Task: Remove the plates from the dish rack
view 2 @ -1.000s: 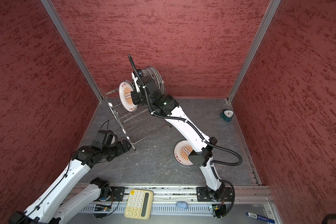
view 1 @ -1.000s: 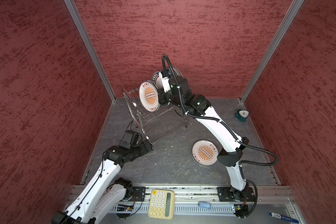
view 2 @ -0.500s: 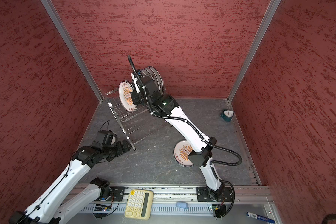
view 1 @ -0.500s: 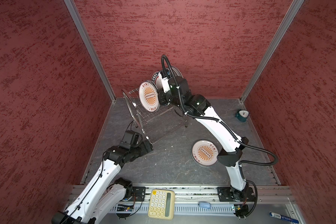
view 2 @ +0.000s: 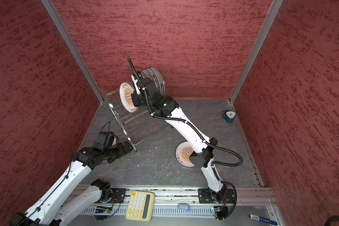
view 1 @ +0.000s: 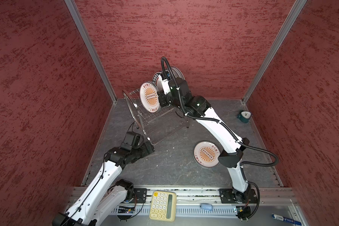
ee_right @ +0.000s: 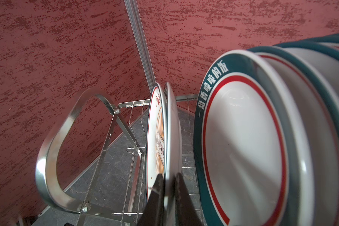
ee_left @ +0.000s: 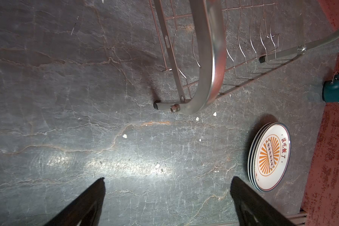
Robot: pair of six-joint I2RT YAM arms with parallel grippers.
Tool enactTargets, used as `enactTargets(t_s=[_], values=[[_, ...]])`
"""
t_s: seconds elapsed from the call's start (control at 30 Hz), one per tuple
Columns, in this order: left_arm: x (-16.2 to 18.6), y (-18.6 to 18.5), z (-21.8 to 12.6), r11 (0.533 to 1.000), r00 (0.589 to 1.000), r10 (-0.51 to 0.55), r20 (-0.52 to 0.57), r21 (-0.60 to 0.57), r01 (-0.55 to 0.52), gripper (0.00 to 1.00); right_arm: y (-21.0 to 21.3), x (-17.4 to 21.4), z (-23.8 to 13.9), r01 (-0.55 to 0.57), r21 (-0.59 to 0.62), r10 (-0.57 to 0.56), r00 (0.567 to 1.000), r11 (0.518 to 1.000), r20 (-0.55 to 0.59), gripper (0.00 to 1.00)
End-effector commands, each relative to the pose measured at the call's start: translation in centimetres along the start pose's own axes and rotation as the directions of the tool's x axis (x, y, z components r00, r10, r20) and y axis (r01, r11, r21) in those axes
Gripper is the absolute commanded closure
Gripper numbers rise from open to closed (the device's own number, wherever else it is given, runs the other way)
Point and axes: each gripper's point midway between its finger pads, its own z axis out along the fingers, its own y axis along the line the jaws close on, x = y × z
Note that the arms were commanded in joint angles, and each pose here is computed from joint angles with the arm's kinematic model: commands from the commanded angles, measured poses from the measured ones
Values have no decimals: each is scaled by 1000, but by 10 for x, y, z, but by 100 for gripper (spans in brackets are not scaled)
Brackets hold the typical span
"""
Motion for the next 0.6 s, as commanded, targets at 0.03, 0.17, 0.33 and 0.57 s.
enactTargets(t_s=[0.03,0.17,0.33,0.57], values=[[0,1,1,1000,1000,6,4,5,-6,0,1,56,24,41,1,-40,985,999,-169,86],[1,1,2,1000,1000,6,1,5,-6,1,0,47,17,42,9,-40,988,999,-149,78],[0,1,2,1000,1000,5,1,7,-5,1,-2,32,4,38,25,-35,993,999,-110,59],[0,1,3,1000,1000,5,1,7,-5,1,-10,15,-11,53,69,-48,996,996,-68,45]])
